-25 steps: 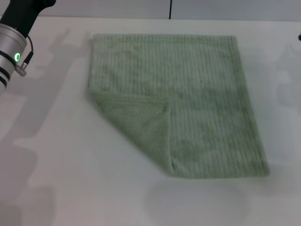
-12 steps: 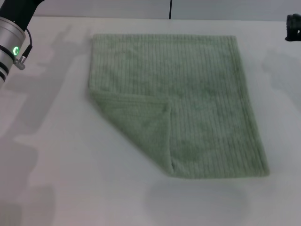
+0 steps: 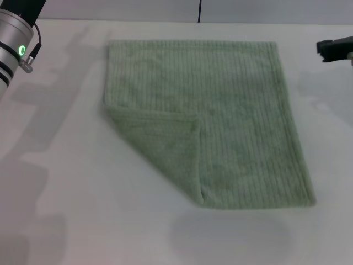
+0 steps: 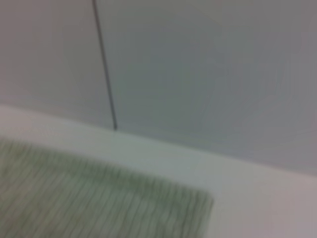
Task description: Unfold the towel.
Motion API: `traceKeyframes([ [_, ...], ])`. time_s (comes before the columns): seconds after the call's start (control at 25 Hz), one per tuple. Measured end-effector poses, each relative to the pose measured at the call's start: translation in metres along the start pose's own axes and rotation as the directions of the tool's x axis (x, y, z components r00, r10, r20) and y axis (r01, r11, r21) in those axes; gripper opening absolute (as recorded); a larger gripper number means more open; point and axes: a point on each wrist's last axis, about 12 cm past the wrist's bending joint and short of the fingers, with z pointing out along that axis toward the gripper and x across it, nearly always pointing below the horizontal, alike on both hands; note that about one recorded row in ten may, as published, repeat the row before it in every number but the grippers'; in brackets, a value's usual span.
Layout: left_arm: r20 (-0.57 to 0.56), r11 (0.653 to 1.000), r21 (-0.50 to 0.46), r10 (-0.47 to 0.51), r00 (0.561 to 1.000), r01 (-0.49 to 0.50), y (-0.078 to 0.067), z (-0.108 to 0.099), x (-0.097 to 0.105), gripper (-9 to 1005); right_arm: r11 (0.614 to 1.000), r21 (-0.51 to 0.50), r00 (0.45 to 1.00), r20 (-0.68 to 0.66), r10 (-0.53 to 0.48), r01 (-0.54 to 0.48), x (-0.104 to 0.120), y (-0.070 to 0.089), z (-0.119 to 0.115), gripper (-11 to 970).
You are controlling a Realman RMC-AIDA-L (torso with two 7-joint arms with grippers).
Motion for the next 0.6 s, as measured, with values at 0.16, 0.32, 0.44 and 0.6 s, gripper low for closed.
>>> traceKeyframes([
  [0.16, 0.0, 1.0, 0.002, 0.0, 1.0, 0.0, -0.001, 0.001, 0.0, 599, 0.999, -0.047, 0.996, -0.085, -0.009, 0.005, -0.002, 0.005, 0.006, 56],
  [0.32, 0.0, 1.0, 0.002, 0.0, 1.0, 0.0, -0.001, 0.001, 0.0, 597, 0.996, -0.089, 0.987, -0.159, -0.022, 0.007, -0.005, 0.009, 0.011, 56],
  [0.44, 0.001, 1.0, 0.002, 0.0, 1.0, 0.0, -0.001, 0.001, 0.0, 595, 0.993, -0.115, 0.979, -0.199, -0.038, 0.015, -0.007, 0.012, 0.013, 56],
  [0.6, 0.0, 1.0, 0.001, -0.001, 1.0, 0.001, 0.0, 0.0, 0.0, 592, 0.988, -0.15, 0.965, -0.257, -0.058, 0.019, -0.008, 0.017, 0.015, 56],
])
